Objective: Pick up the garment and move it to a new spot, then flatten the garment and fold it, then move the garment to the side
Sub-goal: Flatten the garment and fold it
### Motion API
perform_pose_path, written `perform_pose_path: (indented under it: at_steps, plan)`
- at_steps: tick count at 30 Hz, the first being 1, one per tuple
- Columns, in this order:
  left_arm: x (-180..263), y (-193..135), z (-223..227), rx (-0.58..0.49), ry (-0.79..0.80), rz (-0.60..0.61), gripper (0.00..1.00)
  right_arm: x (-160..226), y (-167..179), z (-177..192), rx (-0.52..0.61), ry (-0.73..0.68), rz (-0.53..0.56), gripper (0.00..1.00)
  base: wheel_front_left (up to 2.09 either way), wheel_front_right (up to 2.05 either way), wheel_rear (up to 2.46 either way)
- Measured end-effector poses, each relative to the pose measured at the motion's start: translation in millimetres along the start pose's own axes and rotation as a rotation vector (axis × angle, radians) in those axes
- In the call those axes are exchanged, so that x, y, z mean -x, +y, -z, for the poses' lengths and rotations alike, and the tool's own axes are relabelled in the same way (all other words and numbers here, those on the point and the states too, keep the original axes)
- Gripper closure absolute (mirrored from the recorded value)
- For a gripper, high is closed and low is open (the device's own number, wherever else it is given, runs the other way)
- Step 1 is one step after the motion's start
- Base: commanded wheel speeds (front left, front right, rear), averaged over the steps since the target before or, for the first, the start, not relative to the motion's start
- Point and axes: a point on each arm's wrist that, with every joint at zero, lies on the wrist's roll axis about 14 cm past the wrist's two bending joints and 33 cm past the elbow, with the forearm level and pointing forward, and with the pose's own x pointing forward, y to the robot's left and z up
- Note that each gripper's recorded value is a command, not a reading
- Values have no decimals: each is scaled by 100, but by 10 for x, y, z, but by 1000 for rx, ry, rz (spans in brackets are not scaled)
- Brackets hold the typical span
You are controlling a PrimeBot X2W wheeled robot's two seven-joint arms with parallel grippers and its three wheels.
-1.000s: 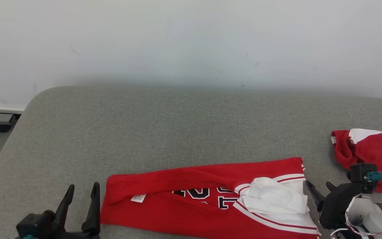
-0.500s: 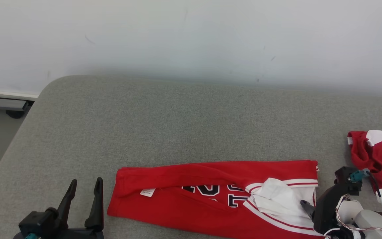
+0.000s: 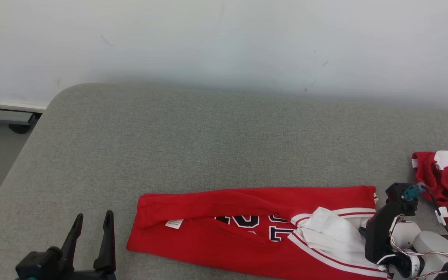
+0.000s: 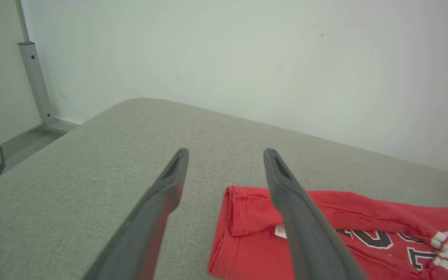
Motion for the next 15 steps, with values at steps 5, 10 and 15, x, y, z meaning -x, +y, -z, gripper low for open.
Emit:
perform_pose_path:
  at_steps: [5,10,15]
  plan:
    - [29,-33,70,6,19,8,0,106,-207,-110,1,-35,41,100,0,0,0]
    - [-14,-161,66,12,14,41,0,291,-595,-181,4,-71,116,100,0,0,0]
    - [-46,-292,59,12,8,77,0,380,-539,-234,-52,-110,61,100,0,0,0]
